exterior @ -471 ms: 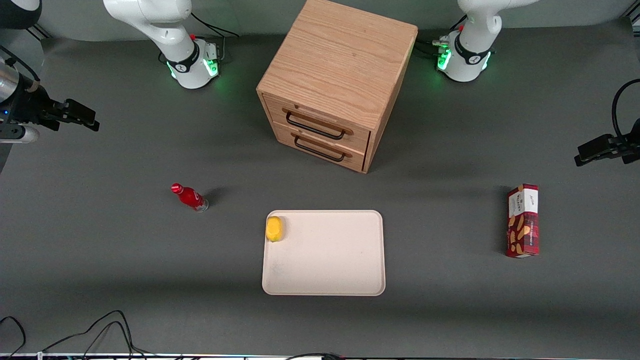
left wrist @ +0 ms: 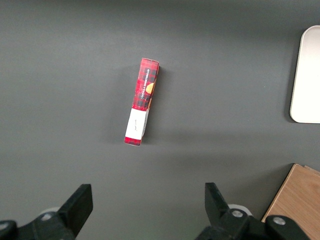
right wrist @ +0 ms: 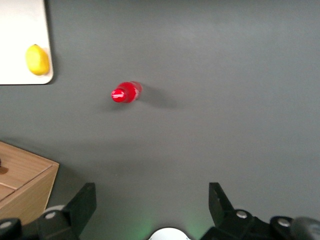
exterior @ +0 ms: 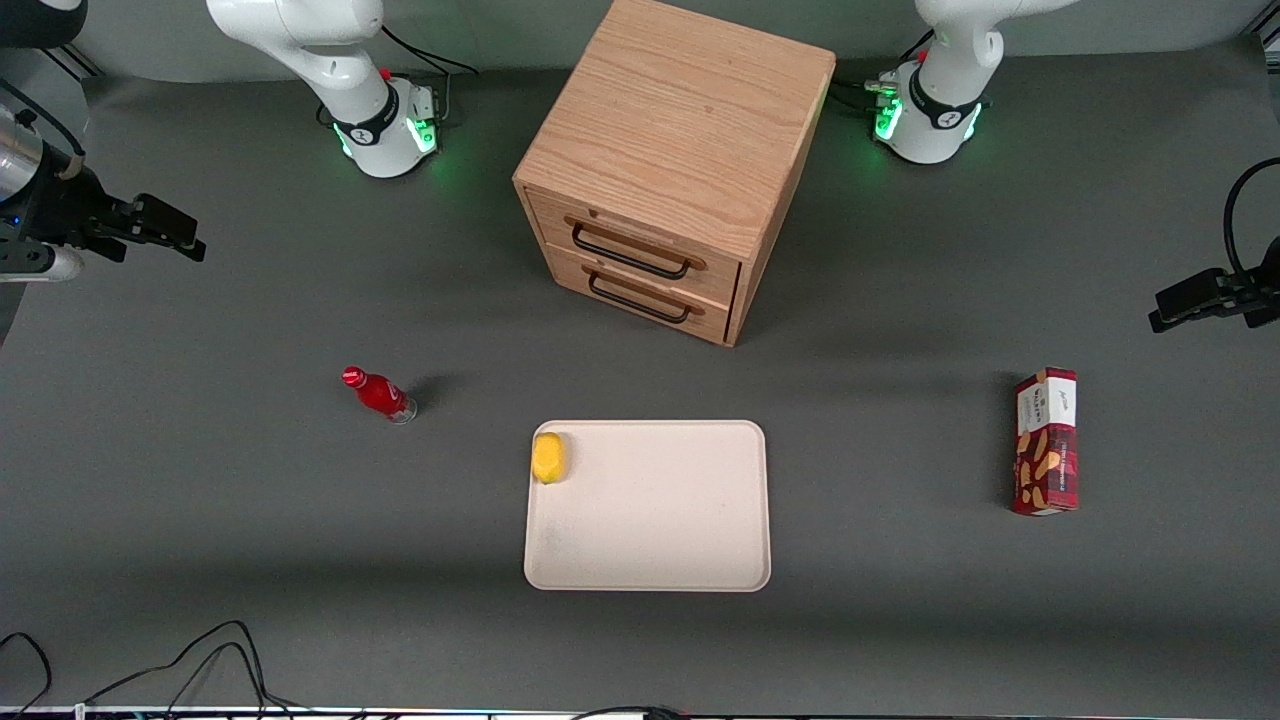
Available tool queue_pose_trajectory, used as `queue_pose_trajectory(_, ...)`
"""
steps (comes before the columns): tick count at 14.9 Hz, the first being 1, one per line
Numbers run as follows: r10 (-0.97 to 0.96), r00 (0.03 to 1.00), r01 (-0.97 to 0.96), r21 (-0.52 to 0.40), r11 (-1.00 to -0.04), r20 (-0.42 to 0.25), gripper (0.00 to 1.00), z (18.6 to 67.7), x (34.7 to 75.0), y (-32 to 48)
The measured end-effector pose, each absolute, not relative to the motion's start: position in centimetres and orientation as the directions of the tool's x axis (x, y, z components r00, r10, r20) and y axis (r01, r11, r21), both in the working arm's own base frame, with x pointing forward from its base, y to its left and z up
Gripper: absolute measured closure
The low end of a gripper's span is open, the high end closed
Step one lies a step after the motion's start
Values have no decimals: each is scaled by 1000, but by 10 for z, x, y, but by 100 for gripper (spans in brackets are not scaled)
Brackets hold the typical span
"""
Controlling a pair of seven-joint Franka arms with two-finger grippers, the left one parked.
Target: Open upper drawer
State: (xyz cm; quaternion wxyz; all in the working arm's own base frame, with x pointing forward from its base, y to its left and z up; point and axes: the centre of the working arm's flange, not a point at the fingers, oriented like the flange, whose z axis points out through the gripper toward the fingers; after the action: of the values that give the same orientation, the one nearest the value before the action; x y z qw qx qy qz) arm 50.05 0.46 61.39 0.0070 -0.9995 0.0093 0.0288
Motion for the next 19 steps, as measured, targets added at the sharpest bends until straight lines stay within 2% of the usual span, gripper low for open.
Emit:
queue_pose_trajectory(6,207,978,207,-8,-978,-22,0,626,500,116)
queue_pose_trajectory(10,350,937,350,-62,-935,13,0,626,505,189)
queue_pose_trajectory(13,437,899,437,-87,-895,15,0,622,504,231)
queue_pose_trajectory(17,586,811,582,-129,-803,11,0,603,509,275)
queue_pose_trajectory(19,680,732,674,-179,-717,33,0,589,520,291)
